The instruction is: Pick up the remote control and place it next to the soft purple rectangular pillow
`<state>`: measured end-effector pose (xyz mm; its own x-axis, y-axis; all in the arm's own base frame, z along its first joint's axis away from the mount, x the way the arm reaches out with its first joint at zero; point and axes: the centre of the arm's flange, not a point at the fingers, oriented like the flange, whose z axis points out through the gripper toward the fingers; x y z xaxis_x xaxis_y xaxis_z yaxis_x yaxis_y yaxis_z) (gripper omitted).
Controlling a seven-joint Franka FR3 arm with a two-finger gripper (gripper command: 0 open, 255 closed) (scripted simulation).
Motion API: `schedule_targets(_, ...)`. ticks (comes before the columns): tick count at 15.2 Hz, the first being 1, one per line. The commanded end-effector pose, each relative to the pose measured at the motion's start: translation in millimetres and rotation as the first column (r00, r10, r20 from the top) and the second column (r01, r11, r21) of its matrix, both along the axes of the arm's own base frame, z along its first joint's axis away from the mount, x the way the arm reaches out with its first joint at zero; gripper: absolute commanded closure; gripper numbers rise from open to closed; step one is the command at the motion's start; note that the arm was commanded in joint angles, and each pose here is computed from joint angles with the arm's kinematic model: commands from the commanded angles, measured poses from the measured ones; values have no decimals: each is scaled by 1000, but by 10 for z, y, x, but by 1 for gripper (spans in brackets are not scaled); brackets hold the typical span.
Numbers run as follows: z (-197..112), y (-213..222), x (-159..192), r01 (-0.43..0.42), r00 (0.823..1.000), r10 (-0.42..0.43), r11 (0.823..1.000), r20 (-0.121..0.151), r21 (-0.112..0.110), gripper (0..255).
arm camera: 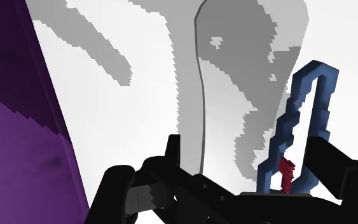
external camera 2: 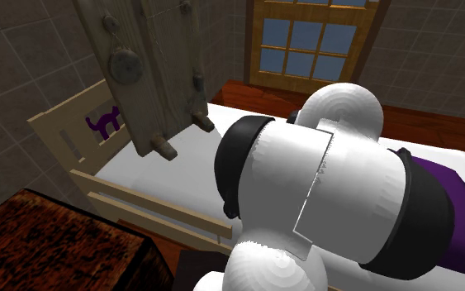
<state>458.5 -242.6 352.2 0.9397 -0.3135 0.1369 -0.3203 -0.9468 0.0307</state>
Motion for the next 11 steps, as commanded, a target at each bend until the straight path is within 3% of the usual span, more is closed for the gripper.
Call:
schedule_targets(1,201,13,-19,0,1000,0,1000,0,0,0)
schedule_targets(3,435,30,-47,0,1000,0,1000,0,0,0)
schedule_targets(11,434,30,-47,0,1000,0,1000,0,0,0)
